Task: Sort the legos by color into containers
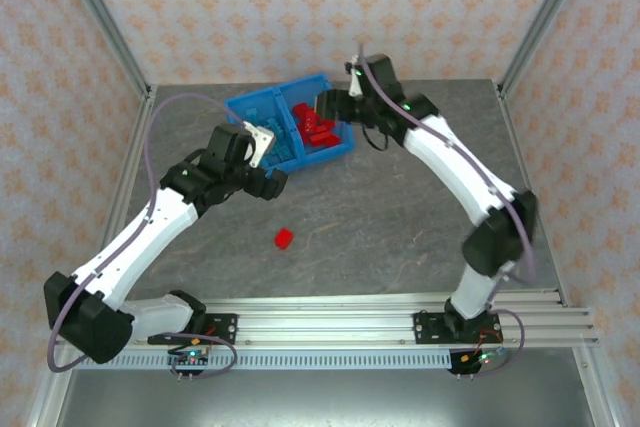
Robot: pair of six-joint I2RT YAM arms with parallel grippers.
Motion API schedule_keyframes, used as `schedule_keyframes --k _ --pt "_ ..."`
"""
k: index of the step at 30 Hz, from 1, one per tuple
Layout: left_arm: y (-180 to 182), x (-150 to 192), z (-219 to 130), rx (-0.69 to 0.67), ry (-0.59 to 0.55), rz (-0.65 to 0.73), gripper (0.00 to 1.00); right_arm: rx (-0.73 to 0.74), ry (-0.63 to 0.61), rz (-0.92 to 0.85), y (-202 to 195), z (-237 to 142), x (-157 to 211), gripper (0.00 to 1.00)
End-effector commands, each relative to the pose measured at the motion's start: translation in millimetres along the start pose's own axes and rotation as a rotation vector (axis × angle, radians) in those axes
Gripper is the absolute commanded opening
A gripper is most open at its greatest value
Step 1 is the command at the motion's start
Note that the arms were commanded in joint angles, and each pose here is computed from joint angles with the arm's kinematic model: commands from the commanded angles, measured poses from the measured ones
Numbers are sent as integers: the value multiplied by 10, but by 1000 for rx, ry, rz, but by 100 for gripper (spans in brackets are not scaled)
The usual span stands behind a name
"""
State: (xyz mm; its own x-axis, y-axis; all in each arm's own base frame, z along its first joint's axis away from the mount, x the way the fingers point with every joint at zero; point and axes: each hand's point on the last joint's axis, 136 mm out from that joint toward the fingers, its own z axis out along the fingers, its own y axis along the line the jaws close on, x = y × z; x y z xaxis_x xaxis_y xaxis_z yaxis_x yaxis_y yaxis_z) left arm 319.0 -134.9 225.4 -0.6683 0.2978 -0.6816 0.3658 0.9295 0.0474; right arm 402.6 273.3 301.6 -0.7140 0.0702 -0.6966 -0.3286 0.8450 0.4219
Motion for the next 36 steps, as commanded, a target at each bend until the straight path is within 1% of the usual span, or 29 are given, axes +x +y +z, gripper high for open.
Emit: schedule_keyframes --k 1,3,6,8,12,17,23,28,32,34,36 --pt "91 320 -73 -64 167 -147 100 -125 130 -65 85 -258 620 85" --pt "20 395 -17 -32 172 -228 98 -149 166 -55 35 -497 970 100" --pt "-113 540 46 25 190 -321 94 -193 181 13 -44 -774 1432 99" --pt "-203 664 74 54 220 -355 92 -238 189 64 -45 -930 1675 99" --pt "-367 911 177 53 274 -339 91 -283 250 125 -34 -1123 2063 99" --pt "-586 1200 430 65 367 -280 87 -292 283 157 -8 -1140 2210 99" --pt "-708 1469 748 7 451 -174 83 -265 298 155 -36 -1056 2217 99" --pt "-779 1638 1025 0 491 -165 71 -243 334 171 -76 -981 2304 99" --pt "-794 1744 1142 -8 512 -180 52 -234 356 179 -101 -998 2381 100" --pt "-795 1793 1165 -12 516 -190 40 -229 361 181 -114 -1006 2403 99" --pt "-790 1828 1179 -18 513 -205 31 -224 357 181 -123 -1002 2402 99"
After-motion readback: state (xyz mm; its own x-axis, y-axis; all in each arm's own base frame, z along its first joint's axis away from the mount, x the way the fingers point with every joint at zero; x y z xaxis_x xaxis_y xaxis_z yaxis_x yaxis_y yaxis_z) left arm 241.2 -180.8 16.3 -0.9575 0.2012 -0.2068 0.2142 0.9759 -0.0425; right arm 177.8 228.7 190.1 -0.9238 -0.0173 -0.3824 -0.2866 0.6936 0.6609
